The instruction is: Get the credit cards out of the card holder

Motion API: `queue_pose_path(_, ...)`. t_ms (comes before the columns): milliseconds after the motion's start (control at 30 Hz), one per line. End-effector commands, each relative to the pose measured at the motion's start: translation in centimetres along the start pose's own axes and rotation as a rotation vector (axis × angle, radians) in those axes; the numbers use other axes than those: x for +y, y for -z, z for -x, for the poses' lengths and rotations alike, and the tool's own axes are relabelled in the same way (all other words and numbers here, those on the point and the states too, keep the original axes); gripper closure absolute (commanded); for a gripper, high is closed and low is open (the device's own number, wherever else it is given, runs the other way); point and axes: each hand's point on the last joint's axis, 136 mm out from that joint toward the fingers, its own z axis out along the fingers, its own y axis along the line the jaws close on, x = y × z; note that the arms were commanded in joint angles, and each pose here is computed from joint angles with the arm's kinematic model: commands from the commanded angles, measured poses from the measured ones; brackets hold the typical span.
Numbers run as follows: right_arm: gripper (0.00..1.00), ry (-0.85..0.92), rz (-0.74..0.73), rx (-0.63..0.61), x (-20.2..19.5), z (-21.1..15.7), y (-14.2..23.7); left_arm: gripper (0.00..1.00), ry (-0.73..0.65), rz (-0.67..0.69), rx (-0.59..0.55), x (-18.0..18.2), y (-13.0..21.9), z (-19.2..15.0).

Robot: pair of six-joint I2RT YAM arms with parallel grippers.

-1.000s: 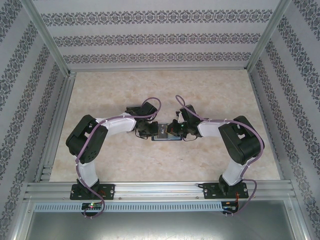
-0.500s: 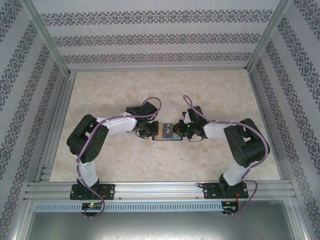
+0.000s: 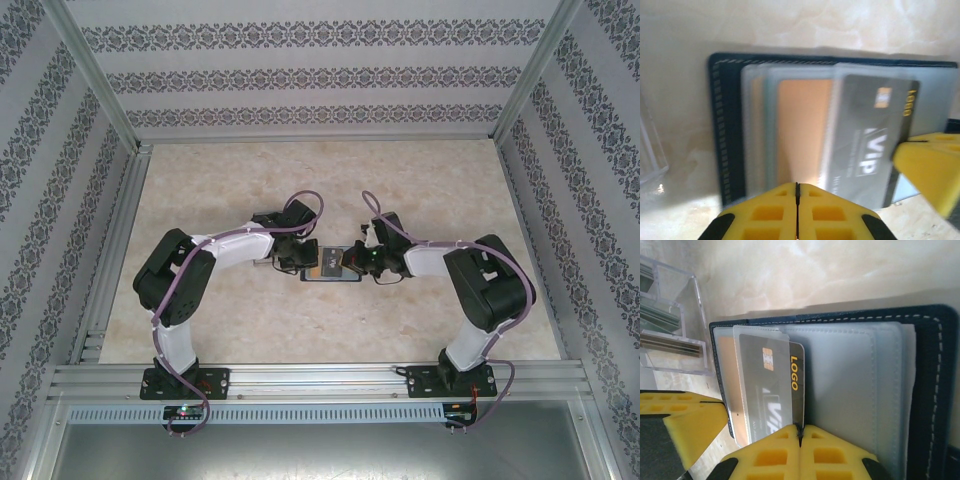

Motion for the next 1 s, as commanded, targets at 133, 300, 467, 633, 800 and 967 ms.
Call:
queue_pose_path(133,1.0,0.001,-0.02,0.038,0.0,-0.5,-1.6,0.92,-0.018,-0.022,-0.021,-1.0,0.8,1.0)
queue_pose_path(300,0.94,0.0,-0.022,0.046,-0.2,-0.6,-1.8,0.93,-0.004,0.008,0.005,-0.1,-0.6,0.5)
queue_pose_path(467,0.86,-0.008,-0.028,0.034,-0.7,-0.6,-1.3,0.98,0.023,0.081,0.041,1.7,-1.4,-0.2)
queue_pose_path(633,0.82,-0.017,-0.03,0.028,-1.1,-0.5,-0.9,1.0,0.038,0.114,0.06,2.6,-1.9,-0.8)
queue_pose_path(800,0.83,-0.024,-0.029,0.019,-1.4,-0.5,-0.4,1.0,0.041,0.143,0.074,3.2,-2.1,-1.1)
queue_pose_path(967,0.91,-0.025,-0.022,0.025,-1.5,-0.6,-0.5,1.0,0.045,0.142,0.077,3.2,-2.2,-1.2)
